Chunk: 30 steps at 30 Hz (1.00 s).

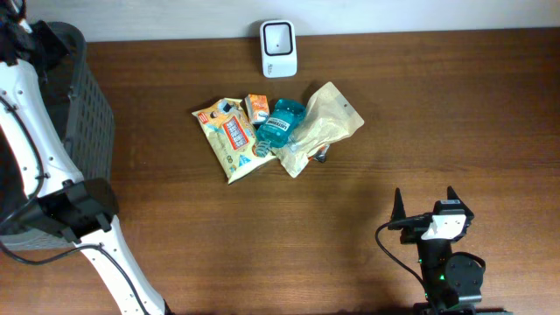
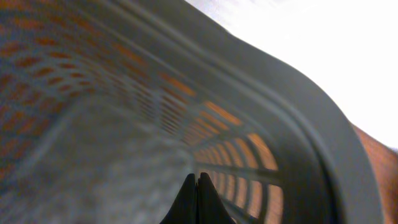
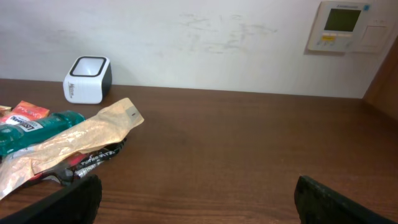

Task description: Scan the item barcode

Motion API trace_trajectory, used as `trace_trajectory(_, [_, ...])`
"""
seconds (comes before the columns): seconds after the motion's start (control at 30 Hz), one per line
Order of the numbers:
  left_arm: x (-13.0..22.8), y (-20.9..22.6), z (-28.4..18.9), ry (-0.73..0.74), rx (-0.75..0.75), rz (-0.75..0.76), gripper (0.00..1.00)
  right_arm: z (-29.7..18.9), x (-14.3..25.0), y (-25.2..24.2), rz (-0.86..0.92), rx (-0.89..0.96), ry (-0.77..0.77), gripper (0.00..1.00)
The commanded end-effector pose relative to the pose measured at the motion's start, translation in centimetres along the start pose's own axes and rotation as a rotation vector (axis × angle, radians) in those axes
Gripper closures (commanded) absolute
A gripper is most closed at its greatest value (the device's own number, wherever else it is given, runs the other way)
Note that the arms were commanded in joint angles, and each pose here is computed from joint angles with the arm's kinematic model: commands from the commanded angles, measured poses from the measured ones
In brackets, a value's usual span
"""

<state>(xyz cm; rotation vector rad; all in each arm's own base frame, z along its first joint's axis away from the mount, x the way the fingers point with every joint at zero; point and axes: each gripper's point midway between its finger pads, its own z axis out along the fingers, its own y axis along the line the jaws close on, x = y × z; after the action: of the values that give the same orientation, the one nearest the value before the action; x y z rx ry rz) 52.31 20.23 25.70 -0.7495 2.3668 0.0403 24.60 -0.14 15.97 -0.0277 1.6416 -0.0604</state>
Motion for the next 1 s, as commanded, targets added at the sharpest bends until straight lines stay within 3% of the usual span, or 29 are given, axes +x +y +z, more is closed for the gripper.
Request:
trace_trajectory(0.0, [1.4, -1.7, 0.9, 0.063, 0.106, 0.057, 1.0, 0.0, 0.3, 0.1, 0.007, -0.004, 0.005, 0.02])
trace_trajectory(0.13, [1.9, -1.9, 0.9, 0.085, 0.123, 0.057, 1.0, 0.0, 0.3, 0.1, 0.007, -0.004, 0.005, 0.02])
trace_trajectory(0.27, [2.5, -3.7, 0.5, 0.102, 0.237, 0.178, 1.0, 0.0, 0.3, 0.1, 0.007, -0.003, 0.005, 0.02])
trace_trajectory(0.77, [2.6, -5.4, -0.1, 0.096, 0.343, 0.236, 1.0, 0.0, 0.3, 0.1, 0.007, -0.003, 0.005, 0.02])
trace_trajectory(0.97, [0.0, -5.5, -2.4, -0.01, 0.339, 0.203, 1.0, 0.0, 0.3, 0.1, 0.007, -0.003, 0.005, 0.02])
